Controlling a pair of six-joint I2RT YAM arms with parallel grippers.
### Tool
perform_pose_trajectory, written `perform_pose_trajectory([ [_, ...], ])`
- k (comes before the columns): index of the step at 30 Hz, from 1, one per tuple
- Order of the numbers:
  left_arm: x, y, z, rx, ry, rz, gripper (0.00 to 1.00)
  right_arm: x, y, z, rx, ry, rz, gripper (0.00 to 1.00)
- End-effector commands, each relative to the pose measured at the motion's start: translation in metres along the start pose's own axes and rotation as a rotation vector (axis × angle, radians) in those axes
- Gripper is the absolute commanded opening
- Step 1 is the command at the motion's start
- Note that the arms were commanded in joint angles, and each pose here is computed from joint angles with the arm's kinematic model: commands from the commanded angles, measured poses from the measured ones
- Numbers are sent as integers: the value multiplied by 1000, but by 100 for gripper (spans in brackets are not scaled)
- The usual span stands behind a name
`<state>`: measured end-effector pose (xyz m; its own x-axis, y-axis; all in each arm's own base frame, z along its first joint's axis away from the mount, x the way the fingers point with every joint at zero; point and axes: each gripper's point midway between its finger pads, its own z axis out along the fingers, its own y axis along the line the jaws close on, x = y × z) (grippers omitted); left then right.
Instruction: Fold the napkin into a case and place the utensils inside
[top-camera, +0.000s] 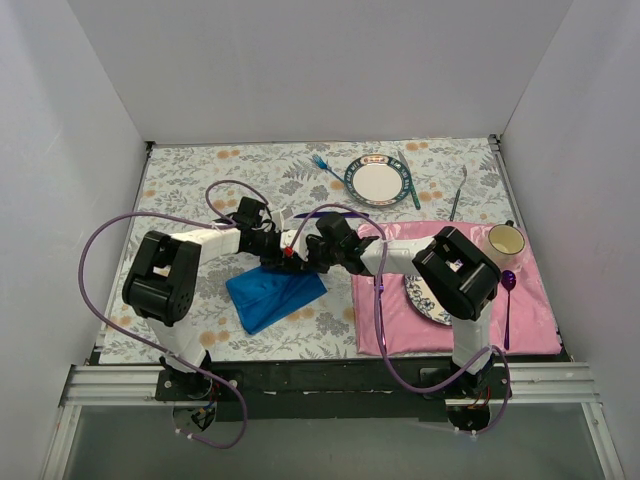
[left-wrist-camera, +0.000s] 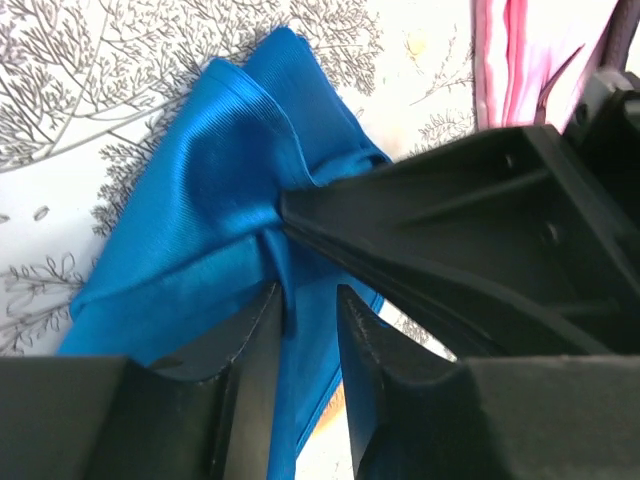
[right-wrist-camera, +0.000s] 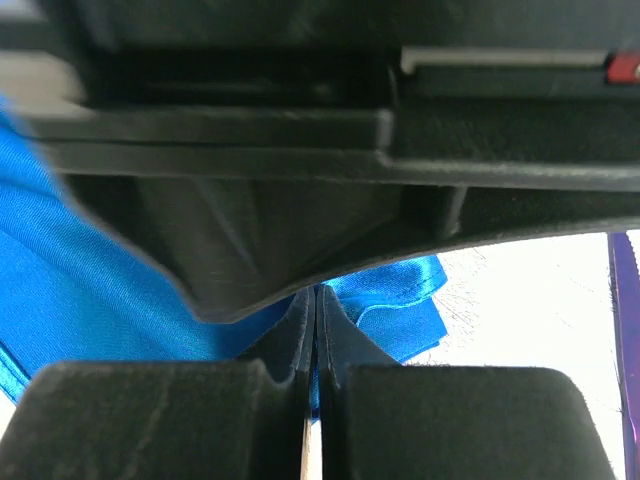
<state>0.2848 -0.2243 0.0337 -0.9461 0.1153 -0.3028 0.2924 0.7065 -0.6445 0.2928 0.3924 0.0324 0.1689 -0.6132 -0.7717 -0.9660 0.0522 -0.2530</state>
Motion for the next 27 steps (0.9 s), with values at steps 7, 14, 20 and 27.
perform_pose_trajectory([
  [7,6,-4,-17,-22,10,34,21,9,-8,2,35,45,68,1],
  [14,-10,-5,-22,-45,-29,74,0,6,-7,3,23,38,75,1],
  [20,-22,-4,-33,-72,-93,90,0,4,-8,1,20,37,79,1],
  [27,-25,-4,-34,-57,-89,73,0,-10,-11,-4,22,12,91,24],
])
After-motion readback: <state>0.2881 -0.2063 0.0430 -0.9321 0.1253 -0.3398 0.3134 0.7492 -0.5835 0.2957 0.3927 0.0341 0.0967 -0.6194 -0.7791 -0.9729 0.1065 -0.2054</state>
